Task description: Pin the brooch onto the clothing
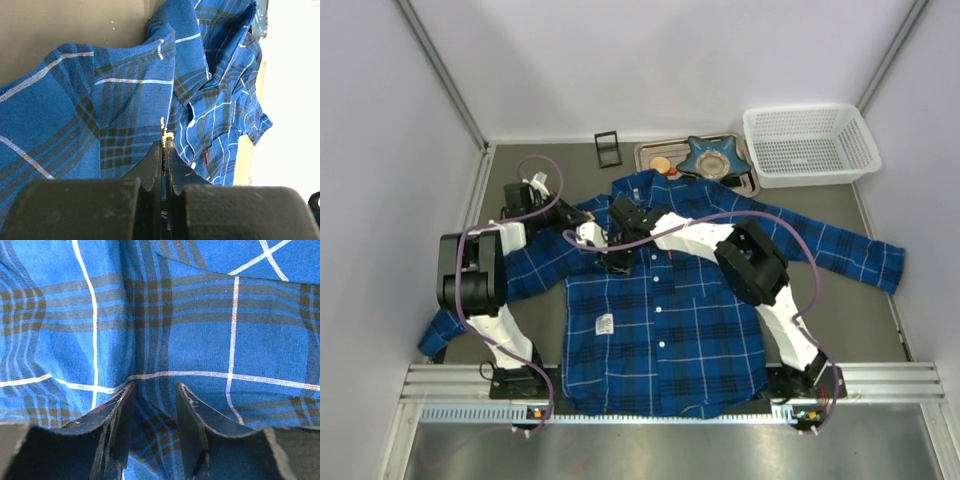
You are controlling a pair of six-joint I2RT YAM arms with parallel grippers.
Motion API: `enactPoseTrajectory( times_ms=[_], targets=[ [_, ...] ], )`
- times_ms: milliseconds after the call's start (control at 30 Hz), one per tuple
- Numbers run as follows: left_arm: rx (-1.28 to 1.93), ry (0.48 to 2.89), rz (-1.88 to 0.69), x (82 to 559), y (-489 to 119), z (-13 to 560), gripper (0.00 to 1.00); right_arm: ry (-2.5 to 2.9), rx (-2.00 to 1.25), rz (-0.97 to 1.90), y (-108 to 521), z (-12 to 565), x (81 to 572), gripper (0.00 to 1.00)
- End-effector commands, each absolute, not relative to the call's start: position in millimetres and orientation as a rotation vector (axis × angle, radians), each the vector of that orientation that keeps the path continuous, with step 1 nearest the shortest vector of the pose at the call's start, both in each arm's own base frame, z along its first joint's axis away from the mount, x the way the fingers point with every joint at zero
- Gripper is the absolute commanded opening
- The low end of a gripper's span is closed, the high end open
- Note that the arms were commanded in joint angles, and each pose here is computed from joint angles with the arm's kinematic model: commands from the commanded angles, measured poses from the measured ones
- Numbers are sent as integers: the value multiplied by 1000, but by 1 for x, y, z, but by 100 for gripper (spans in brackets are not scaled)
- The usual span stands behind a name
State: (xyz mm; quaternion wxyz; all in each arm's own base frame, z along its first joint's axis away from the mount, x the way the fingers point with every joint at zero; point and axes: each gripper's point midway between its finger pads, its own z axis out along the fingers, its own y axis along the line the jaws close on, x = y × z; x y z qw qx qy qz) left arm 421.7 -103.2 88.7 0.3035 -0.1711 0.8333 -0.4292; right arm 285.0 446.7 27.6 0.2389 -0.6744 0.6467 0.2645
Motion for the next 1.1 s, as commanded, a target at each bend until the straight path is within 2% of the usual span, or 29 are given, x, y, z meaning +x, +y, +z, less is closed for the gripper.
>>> enactPoseTrajectory(
  times_ms=[0,133,300,733,900,1067],
  targets=[
    [-436,2196,-1176,418,-106,89,0,1693,-1824,772,451,77,286,43],
    [-435,2181,-1182,420,-106,91,0,1605,-1675,772,455,118,332,48],
    [-431,2174,-1191,424,-106,92,0,1512,-1695,700,449,113,357,57],
    [-438,2163,-1224,434,-107,91,0,1375,-1803,772,463,90,355,56],
    [-447,2168,-1220,437,-106,88,0,1446,-1822,769,465,73,360,50],
    [-465,2254,-1154,434,-99,69,0,1562,-1894,648,443,52,364,47]
  ],
)
